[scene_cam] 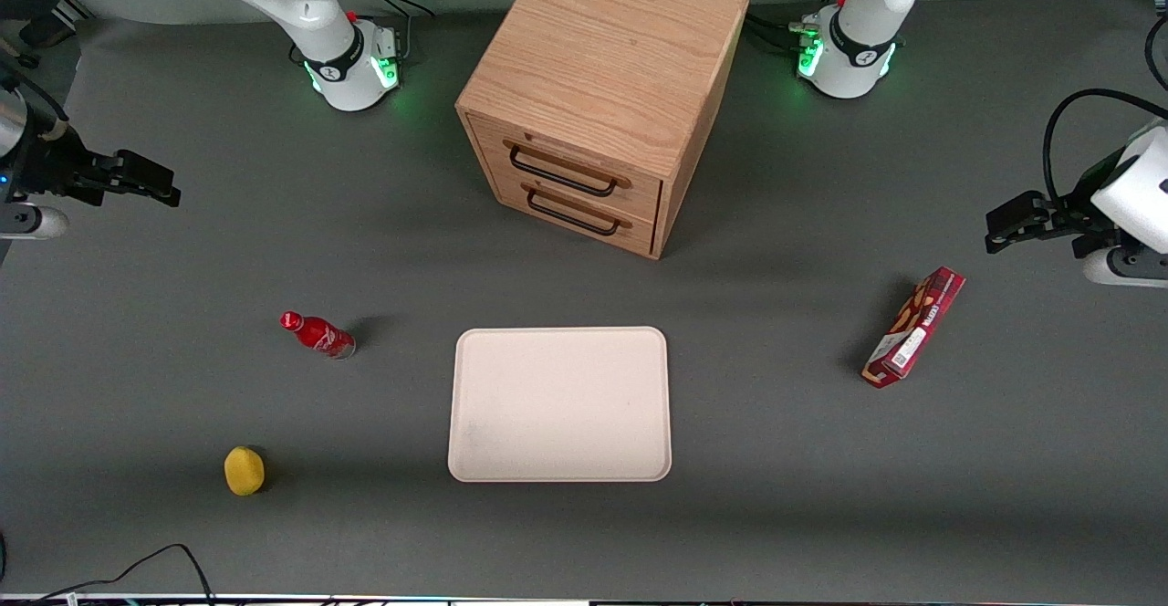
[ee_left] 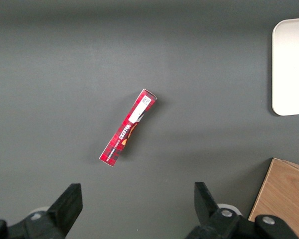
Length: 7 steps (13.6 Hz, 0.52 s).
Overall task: Place coke bottle on tray
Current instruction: 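Move the open right gripper down toward the red Coca-Cola bottle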
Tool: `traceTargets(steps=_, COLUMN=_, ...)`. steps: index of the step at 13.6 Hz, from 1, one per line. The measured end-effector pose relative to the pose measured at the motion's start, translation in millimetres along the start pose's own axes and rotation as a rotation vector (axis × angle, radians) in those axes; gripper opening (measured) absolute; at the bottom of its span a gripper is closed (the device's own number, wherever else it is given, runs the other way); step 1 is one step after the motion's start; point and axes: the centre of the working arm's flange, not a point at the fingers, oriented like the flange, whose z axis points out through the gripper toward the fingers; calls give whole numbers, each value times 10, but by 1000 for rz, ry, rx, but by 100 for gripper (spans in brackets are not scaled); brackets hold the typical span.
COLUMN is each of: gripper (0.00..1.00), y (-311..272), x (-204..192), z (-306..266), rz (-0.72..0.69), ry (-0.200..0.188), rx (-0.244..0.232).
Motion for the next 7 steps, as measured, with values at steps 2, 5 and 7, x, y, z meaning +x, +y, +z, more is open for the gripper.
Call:
traceTargets(steps=2, gripper=100, y=-14, x=-45, z=-57, rz=-3, ry=8, rx=12)
traceTargets(steps=5, gripper=100, y=-136, x=-57, z=-62, rz=-27, ry=8, rx=11)
traceTargets(steps=7, gripper=100, y=-140, x=-9, z=-10, rz=-27, ry=5, rx=10)
